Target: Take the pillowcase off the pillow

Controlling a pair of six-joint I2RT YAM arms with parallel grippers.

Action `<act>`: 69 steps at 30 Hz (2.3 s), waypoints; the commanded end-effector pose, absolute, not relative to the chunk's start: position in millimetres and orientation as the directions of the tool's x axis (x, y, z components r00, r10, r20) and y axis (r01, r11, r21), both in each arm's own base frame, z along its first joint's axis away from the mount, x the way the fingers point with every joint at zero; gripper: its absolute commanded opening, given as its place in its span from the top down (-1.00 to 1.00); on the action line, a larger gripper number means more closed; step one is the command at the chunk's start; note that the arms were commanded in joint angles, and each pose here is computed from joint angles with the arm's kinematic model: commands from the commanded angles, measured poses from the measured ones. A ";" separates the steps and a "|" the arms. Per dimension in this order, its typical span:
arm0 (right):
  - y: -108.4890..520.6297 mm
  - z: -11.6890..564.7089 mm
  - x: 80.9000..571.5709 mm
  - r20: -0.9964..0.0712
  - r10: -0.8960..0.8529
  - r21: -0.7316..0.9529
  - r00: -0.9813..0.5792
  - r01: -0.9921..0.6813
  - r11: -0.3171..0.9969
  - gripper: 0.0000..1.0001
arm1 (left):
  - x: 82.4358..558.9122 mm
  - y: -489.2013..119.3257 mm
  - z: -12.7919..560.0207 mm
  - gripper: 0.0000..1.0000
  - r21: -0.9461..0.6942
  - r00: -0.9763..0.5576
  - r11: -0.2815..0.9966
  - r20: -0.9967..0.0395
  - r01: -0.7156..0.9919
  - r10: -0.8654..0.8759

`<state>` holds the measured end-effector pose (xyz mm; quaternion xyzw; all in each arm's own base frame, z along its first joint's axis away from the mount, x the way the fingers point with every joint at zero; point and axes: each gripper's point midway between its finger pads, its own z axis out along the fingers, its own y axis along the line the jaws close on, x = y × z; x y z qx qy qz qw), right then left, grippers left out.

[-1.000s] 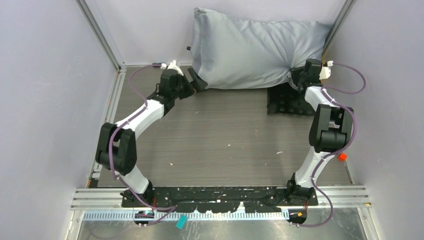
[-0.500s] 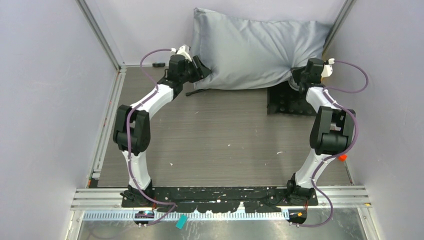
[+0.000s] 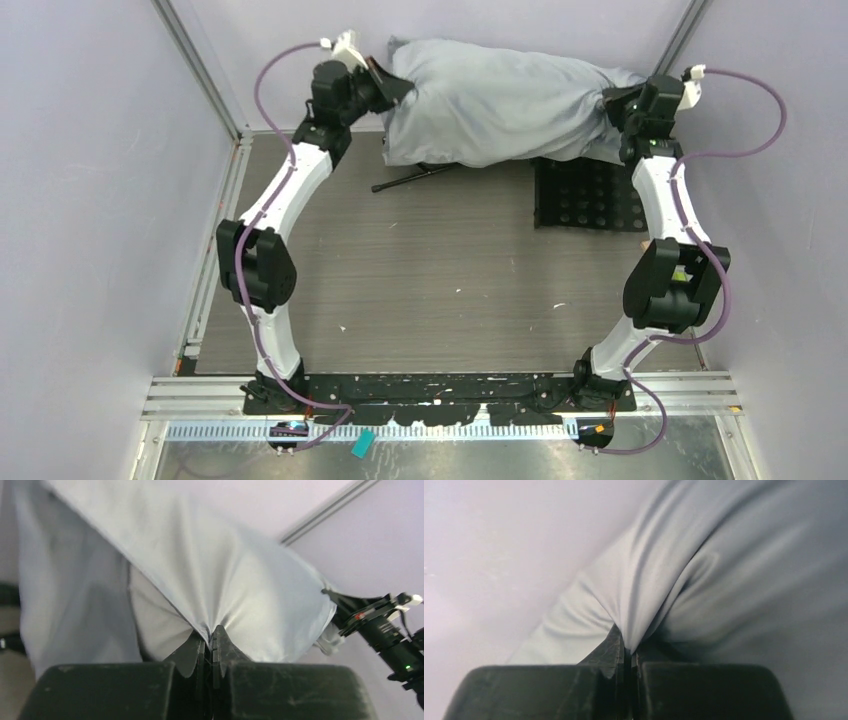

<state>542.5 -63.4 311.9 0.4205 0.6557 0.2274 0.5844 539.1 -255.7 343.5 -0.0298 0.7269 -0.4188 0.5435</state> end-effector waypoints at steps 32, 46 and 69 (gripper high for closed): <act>30.1 297.9 311.4 -0.548 0.803 0.804 -0.236 0.117 0.583 -0.81 | 263.5 -150.7 218.5 -0.59 -0.653 -0.620 0.746 -0.640 0.128 -0.454; 148.9 311.5 287.6 -0.754 0.401 0.541 -0.520 -0.144 0.829 -0.82 | 223.8 -68.0 264.3 -0.85 -0.423 -0.451 0.904 -0.797 -0.059 -0.402; 361.3 203.4 242.4 -0.730 -0.278 0.090 -0.624 -0.490 0.867 0.05 | 224.6 -58.0 176.2 -0.55 -0.399 -0.624 0.886 -0.638 -0.234 -0.452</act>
